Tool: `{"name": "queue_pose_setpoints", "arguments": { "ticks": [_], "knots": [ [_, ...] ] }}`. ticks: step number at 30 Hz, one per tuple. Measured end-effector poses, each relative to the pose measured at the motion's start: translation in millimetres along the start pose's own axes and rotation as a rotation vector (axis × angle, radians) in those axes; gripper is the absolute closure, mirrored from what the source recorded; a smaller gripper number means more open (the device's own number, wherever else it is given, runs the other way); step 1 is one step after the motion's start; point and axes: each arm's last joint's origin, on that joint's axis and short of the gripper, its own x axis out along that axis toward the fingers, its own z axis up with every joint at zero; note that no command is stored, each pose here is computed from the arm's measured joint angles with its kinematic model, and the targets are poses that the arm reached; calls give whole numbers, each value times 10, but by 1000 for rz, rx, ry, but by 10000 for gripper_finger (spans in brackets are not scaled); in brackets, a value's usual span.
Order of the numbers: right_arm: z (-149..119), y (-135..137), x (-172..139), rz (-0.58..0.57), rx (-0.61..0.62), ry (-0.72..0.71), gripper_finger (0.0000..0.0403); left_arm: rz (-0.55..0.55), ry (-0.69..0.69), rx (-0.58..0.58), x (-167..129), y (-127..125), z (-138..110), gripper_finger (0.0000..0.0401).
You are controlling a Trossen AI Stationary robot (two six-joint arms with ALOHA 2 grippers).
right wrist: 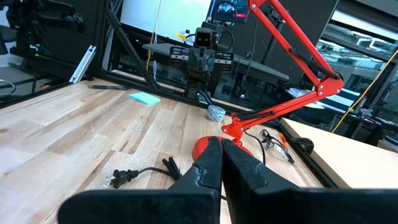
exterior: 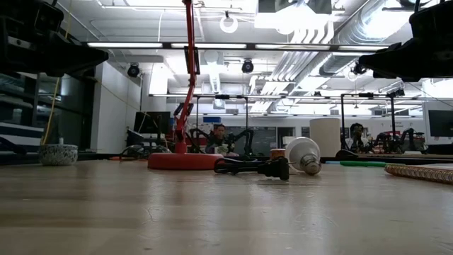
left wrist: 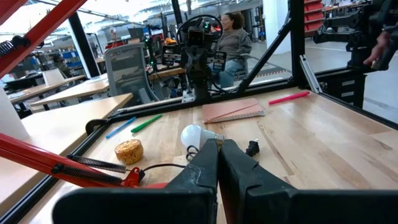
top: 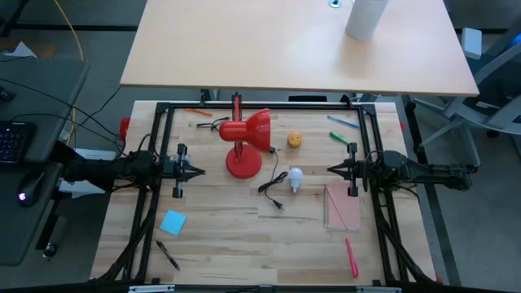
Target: Screw lightbulb
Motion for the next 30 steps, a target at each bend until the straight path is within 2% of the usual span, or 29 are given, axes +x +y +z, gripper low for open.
{"name": "queue_pose_setpoints", "arguments": {
  "ticks": [5, 7, 9, 12, 15, 18, 21, 24, 30],
  "knots": [
    [14, -4, 0, -4, -14, -15, 402, 0, 1, 0, 0, 0, -1, 400],
    [48, -11, -1, -1, 29, -53, 402, 0, 0, 0, 0, 0, 0, 400],
    [128, -31, -9, 2, 160, -140, 402, 0, 0, 0, 0, -1, -1, 400],
    [267, -74, -41, 13, 443, -296, 402, 0, 0, 0, 0, 0, 0, 400],
    [349, -118, -72, 7, 755, -394, 402, 0, 0, 0, 0, 0, -1, 400],
    [423, -164, -107, -38, 885, -485, 402, 0, 0, 0, 0, 0, -1, 400],
    [523, -206, -166, -34, 965, -611, 402, 0, 0, 0, 0, -1, -1, 400],
    [575, -217, -201, -1, 970, -676, 402, 0, 0, 0, 0, 0, 0, 400],
    [579, -210, -200, 8, 914, -667, 402, 0, 0, 0, 0, 0, 0, 400]
  ]
}}
